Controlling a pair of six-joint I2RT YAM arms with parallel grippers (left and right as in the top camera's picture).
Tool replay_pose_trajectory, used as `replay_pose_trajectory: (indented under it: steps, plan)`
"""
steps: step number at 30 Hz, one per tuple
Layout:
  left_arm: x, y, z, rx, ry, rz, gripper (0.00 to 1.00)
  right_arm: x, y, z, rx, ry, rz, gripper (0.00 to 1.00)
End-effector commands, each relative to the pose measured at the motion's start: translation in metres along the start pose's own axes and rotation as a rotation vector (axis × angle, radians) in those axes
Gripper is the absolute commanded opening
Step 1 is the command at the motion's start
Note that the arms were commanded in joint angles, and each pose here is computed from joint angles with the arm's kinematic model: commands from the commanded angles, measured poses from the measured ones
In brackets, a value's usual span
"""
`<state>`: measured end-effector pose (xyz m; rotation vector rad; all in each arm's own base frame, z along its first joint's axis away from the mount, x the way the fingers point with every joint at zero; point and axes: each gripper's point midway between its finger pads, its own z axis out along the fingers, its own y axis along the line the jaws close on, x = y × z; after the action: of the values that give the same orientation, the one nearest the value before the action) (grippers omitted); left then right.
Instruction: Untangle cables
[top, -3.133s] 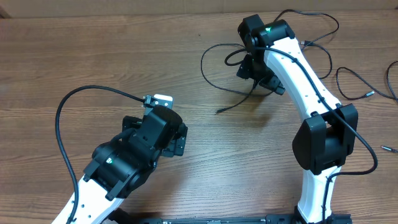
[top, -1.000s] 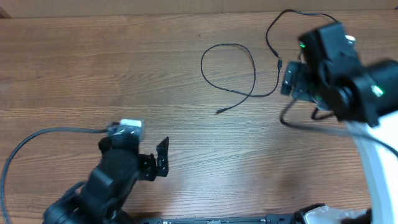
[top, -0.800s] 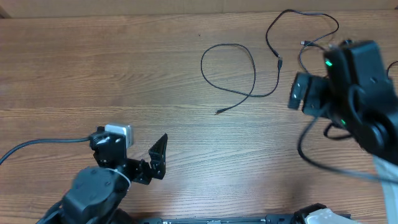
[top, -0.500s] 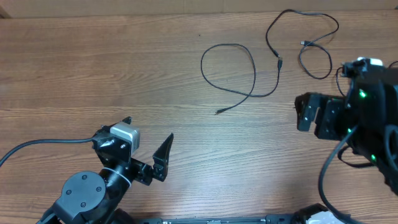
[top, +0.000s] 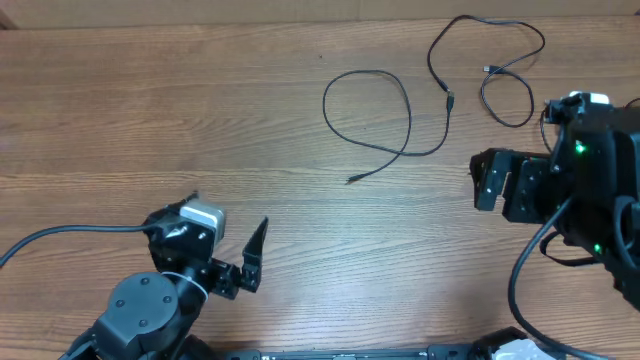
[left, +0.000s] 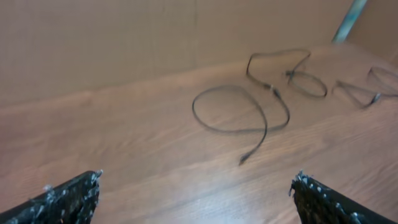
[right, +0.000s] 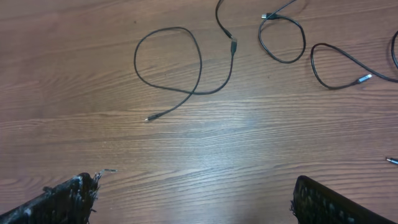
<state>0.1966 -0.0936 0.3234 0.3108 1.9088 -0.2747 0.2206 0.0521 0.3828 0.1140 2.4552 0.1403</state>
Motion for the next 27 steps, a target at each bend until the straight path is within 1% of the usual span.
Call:
replay_pose_trajectory:
  steps: [1, 9, 13, 27]
  plan:
    - [0.011, 0.005, -0.001, -0.020, 0.038, 0.030, 1.00, -0.001, 0.002, 0.003, 0.001, 0.009, -0.011, 1.00]
    - [0.046, 0.010, -0.005, -0.037, 0.180, 0.071, 0.99, -0.002, 0.003, 0.010, 0.008, 0.027, -0.013, 1.00]
    - [0.057, 0.013, -0.008, -0.044, 0.227, 0.085, 1.00, -0.002, 0.003, 0.011, 0.009, 0.031, -0.014, 1.00]
    - [0.065, 0.015, -0.010, -0.048, 0.261, 0.095, 0.99, -0.002, 0.003, 0.011, 0.009, 0.031, -0.014, 1.00]
